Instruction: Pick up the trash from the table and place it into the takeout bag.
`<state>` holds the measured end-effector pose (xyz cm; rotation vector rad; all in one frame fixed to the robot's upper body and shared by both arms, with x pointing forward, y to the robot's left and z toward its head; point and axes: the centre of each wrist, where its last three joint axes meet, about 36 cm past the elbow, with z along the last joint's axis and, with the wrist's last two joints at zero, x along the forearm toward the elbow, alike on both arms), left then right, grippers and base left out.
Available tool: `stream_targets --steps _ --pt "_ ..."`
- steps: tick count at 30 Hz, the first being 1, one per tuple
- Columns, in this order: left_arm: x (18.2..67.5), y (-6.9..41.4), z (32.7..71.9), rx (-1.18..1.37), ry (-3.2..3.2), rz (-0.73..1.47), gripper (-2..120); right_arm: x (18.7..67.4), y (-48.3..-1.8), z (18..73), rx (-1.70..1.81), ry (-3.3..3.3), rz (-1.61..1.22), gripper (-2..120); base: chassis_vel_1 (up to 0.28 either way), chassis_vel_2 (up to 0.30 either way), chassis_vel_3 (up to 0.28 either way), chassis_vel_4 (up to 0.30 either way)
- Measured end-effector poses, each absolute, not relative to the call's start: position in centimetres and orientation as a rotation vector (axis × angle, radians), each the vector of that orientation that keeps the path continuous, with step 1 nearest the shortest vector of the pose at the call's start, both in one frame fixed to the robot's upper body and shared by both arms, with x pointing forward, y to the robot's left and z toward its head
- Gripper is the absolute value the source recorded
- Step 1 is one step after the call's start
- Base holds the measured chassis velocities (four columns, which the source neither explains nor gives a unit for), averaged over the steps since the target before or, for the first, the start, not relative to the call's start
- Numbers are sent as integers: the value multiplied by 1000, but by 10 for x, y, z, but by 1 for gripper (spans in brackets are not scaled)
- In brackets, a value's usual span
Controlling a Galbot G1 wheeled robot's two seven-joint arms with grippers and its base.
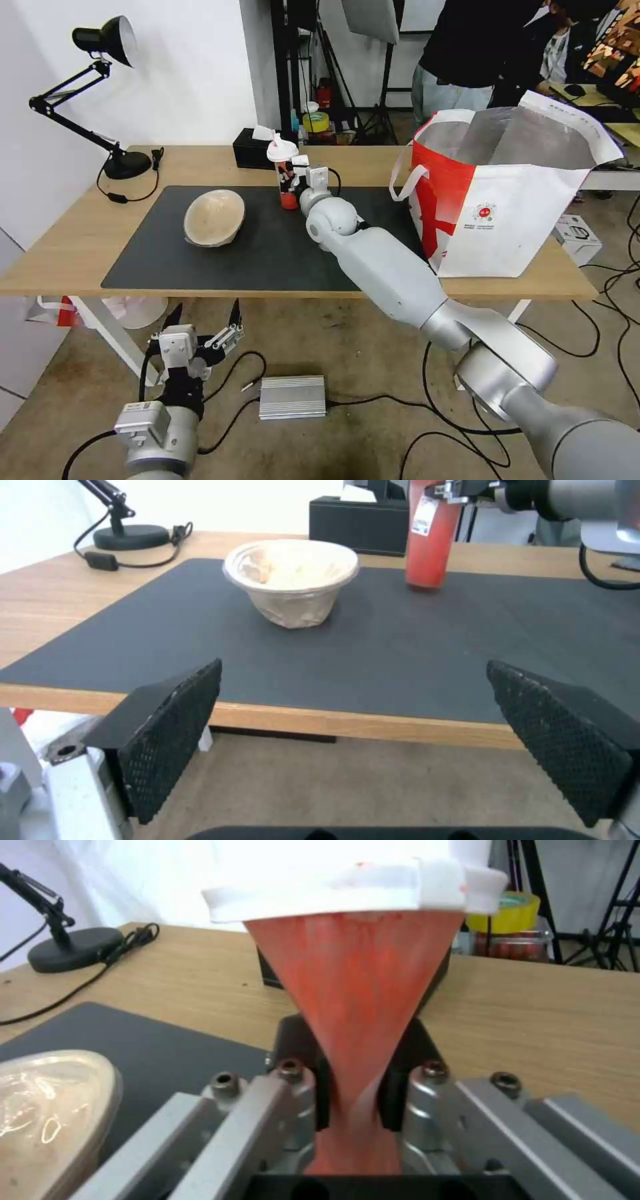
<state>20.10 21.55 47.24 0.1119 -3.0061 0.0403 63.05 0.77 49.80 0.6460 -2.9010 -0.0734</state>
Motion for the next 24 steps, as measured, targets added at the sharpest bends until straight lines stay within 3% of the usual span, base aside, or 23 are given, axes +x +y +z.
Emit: stream_targets --steps 3,24 --pt "201 215 473 113 -3007 37 98 628 7 501 653 -2908 -79 6 0 0 0 0" --pt "199 214 475 114 -3014 23 98 592 -17 534 682 -2979 -84 6 0 0 0 0"
